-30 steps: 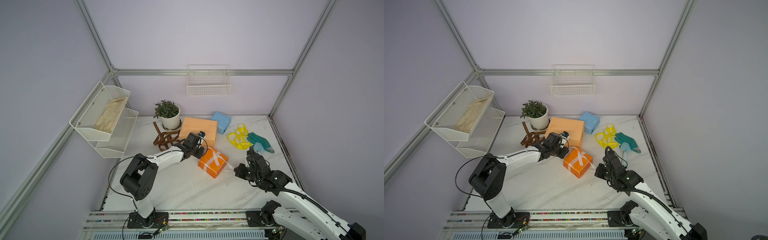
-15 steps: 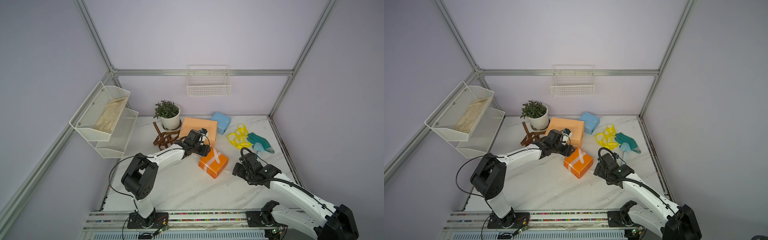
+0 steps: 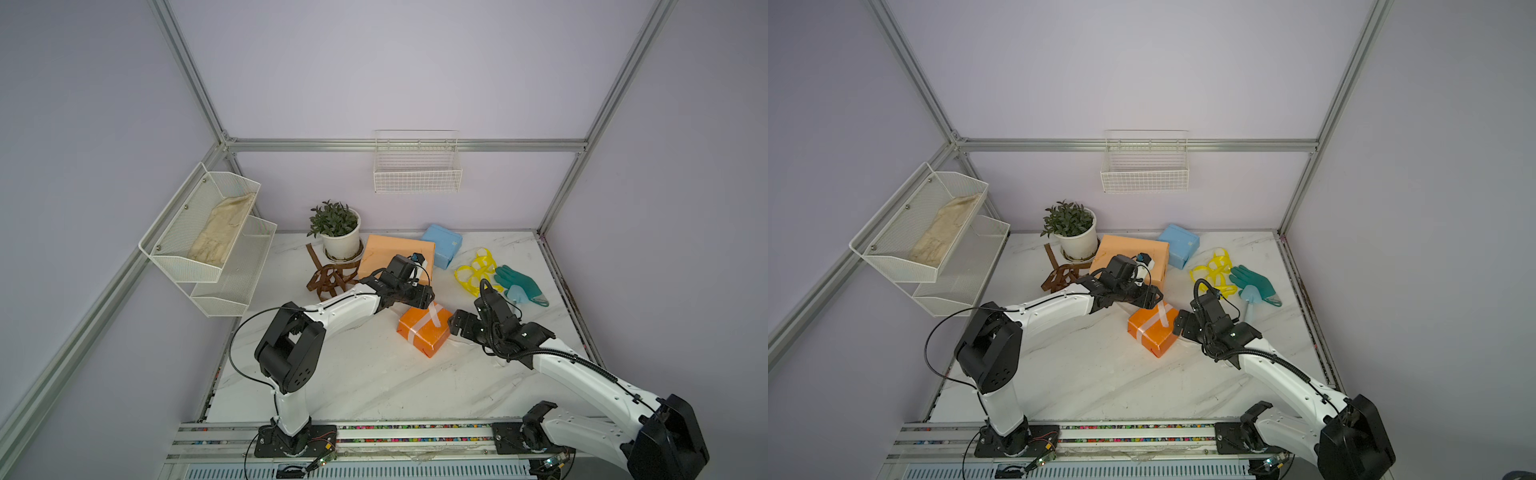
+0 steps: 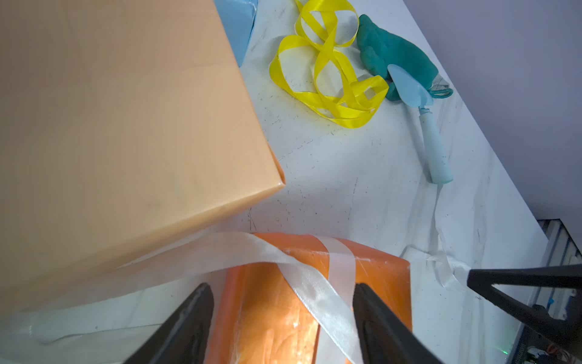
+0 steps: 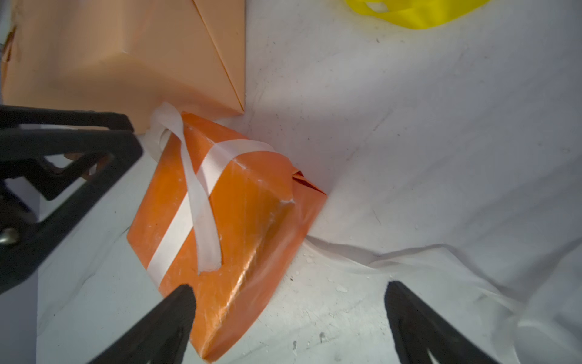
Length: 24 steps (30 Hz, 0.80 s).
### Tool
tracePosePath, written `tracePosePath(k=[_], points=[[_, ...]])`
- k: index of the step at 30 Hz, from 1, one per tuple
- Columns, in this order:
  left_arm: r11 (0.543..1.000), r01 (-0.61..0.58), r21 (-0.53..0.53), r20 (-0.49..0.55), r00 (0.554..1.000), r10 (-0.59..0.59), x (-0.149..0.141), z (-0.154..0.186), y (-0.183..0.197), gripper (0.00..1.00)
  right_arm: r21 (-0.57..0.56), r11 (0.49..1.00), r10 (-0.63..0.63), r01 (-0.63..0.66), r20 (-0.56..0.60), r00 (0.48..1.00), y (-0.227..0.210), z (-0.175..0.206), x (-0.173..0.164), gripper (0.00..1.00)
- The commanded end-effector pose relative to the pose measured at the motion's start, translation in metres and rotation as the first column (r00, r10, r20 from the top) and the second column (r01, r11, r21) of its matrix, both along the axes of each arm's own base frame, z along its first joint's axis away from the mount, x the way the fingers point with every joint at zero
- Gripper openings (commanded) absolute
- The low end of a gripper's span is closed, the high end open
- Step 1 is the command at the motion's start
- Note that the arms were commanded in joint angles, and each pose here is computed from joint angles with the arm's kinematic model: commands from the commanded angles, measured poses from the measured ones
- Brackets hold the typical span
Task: Untie the ribbon bows on the gift boxes
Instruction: Untie the ribbon from the gift box.
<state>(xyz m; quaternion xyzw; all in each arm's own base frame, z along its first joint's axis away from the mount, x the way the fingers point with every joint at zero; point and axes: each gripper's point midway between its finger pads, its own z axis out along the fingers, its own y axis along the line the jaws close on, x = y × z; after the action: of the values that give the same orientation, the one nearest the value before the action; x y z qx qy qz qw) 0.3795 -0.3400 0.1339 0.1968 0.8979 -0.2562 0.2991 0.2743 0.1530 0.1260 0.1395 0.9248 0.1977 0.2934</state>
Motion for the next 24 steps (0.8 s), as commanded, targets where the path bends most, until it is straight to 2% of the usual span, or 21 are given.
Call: tracePosePath(k=[1,4,8,14,18,22,24], points=[[0.999,-0.019,0.043,0.006,1.000,0.019,0.014,-0.001,-0.002,0.71,0.056,0.996,0.061,-0.068,0.126,0.990,0.024,0.026,0.027,0.96],[0.994,-0.043,0.096,-0.017,0.999,0.045,0.020,-0.014,0.001,0.66,0.003,0.997,0.072,-0.073,0.132,0.989,0.025,0.027,0.039,0.94],[0.995,-0.051,0.090,-0.033,0.998,0.055,0.024,-0.019,-0.002,0.42,-0.020,0.997,0.082,-0.080,0.149,0.985,0.027,0.029,0.047,0.94],[0.994,-0.079,0.072,-0.025,0.996,0.081,0.025,-0.009,0.001,0.21,-0.045,0.996,0.084,-0.078,0.153,0.985,0.024,0.026,0.049,0.92],[0.972,-0.188,0.144,0.025,0.982,0.187,0.028,-0.010,0.037,0.04,-0.043,0.992,0.126,-0.121,0.141,0.982,0.032,0.023,0.050,0.86],[0.913,-0.326,0.244,0.087,0.945,0.314,0.023,-0.018,0.098,0.04,-0.044,0.978,0.210,-0.206,0.151,0.966,0.046,0.024,0.053,0.82],[0.895,-0.355,0.272,0.074,0.935,0.348,0.017,-0.028,0.122,0.04,-0.033,0.968,0.252,-0.250,0.156,0.955,0.057,0.025,0.057,0.78]])
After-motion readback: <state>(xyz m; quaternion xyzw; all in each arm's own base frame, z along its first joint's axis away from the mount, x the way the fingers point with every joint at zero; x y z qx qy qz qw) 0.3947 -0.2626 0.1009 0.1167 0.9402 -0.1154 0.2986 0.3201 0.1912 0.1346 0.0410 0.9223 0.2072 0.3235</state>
